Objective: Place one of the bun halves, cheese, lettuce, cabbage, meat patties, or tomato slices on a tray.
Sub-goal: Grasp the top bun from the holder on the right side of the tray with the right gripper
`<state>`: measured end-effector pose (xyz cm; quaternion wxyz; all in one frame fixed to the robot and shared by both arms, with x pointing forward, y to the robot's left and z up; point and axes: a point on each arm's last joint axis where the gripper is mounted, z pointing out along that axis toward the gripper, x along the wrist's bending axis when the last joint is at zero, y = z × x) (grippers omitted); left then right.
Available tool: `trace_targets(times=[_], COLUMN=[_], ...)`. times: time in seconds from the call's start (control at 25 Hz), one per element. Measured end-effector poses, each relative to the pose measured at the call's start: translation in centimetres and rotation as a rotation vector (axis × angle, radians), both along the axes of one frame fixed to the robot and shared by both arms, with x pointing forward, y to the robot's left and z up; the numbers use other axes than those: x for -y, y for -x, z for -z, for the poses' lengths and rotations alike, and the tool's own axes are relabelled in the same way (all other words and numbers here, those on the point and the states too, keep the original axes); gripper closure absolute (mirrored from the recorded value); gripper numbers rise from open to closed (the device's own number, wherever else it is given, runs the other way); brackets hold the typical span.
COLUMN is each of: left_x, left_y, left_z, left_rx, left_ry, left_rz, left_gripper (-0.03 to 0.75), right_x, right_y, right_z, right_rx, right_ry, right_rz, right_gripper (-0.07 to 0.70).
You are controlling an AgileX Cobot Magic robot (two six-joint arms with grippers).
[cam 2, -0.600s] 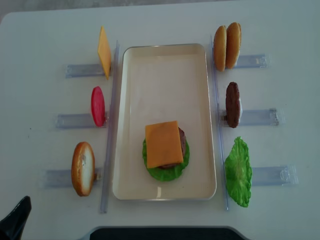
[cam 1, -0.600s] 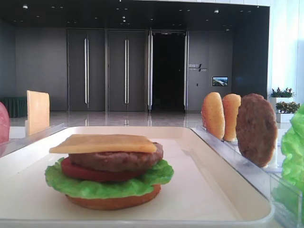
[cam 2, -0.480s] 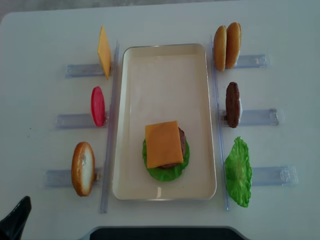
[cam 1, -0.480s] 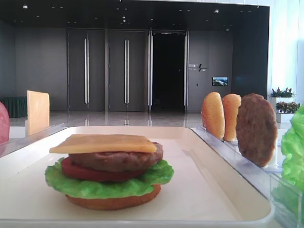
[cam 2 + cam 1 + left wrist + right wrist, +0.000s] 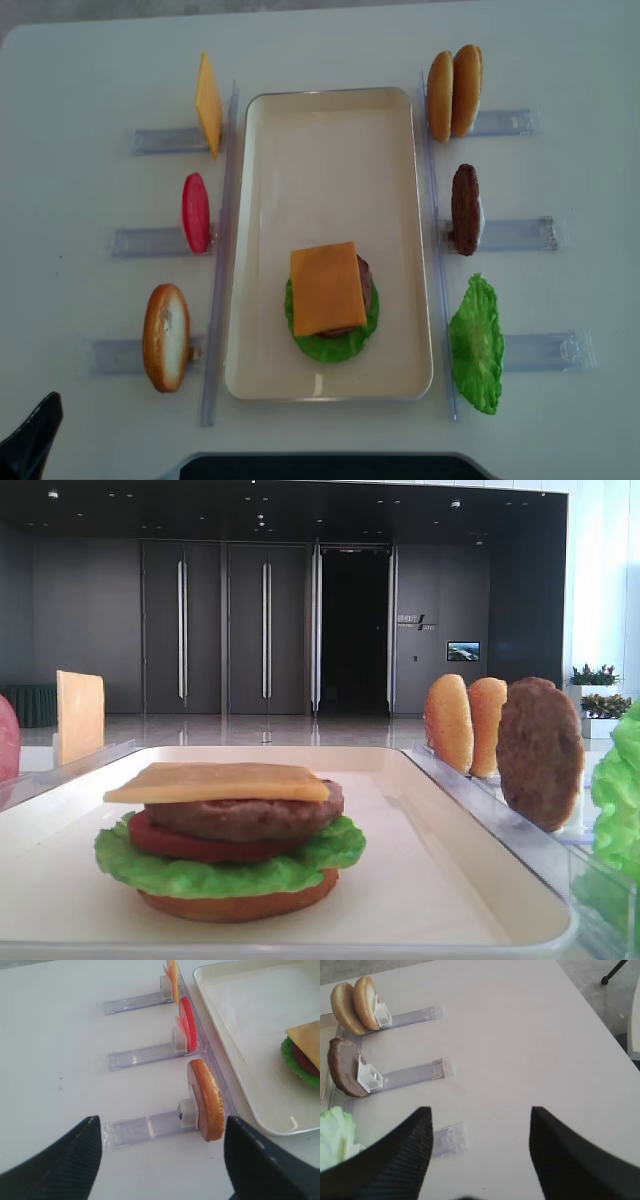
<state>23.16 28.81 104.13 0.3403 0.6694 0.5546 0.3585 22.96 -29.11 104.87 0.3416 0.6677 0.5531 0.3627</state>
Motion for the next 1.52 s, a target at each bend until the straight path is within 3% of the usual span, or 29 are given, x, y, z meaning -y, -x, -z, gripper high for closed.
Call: trace_targets(times=[1.24, 1.36, 1.52], left_x=[0.0, 0.0, 0.0], left_y=[0.0, 0.0, 0.0], left_z=[0.0, 0.0, 0.0], left_rx=[0.000, 0.000, 0.000], left_ry=[0.000, 0.000, 0.000], left_rz=[0.000, 0.000, 0.000], left_gripper=[0.136, 0.136, 0.136], right_x=[0.0, 0.0, 0.1], right_y=[0.0, -0.2, -2.5], right_z=[0.0, -1.0, -3.4], right_rx=[0.001, -0.001, -0.093], right_ry=[0.001, -0.001, -0.035], right_rz=[0.000, -0.001, -0.018], right_gripper=[0.223, 0.223, 0.217])
